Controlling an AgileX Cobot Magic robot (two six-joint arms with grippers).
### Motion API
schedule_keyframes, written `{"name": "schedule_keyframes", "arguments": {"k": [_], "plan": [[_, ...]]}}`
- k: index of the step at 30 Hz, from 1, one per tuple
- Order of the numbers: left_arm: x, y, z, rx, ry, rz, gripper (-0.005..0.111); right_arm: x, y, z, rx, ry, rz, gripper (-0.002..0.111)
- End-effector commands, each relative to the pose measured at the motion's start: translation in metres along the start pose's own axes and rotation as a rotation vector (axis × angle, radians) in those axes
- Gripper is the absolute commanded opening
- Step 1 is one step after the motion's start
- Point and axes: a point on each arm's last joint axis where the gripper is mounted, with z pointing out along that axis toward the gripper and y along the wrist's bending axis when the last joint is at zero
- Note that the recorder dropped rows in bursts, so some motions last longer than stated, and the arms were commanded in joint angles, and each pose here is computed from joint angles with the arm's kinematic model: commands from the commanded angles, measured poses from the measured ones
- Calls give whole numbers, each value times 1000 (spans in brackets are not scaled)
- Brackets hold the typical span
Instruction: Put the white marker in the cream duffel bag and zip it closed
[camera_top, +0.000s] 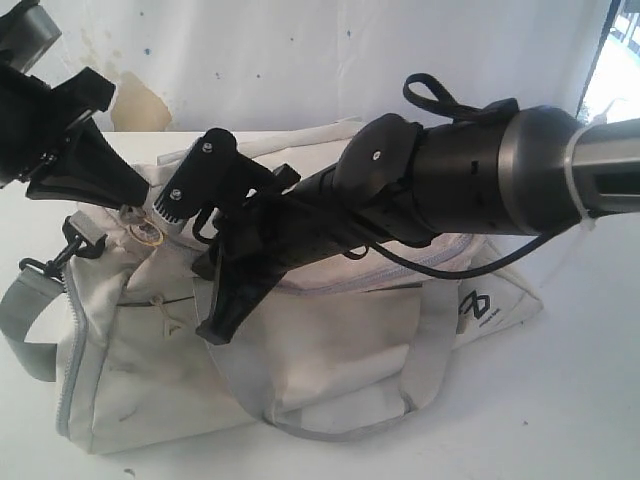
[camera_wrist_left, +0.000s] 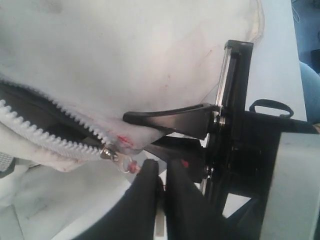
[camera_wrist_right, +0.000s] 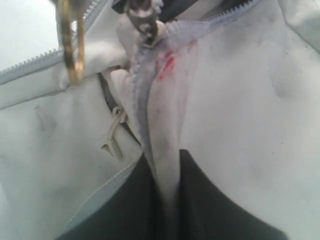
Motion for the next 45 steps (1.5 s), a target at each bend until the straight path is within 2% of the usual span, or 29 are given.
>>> {"name": "schedule_keyframes", "arguments": {"k": [1, 5, 8, 17, 25, 29, 39, 45], "plan": [[1, -2, -5, -13, -6, -3, 0, 1, 7, 0, -60, 9, 3, 0], [1, 4, -5, -74, -15, -12, 0, 2, 9, -1, -87, 20, -13, 0], [-2, 8, -10, -55, -43, -49, 0, 2, 9, -1, -90, 26, -18, 0], [-10, 38, -34, -88, -154, -141, 0, 4, 7, 0, -70, 46, -51, 0], [-20, 37, -37, -47, -266, -135, 0, 10, 7, -1, -71, 105, -64, 0], [-25, 43, -35, -78, -291, -122, 0, 11, 9, -1, -91, 123, -60, 0], [-27, 59, -39, -273, -318, -31, 0, 4, 7, -11, -66, 96, -75, 0], [-35, 63, -43, -329, -414, -12, 0, 1, 6, -16, -51, 86, -95, 0]]}}
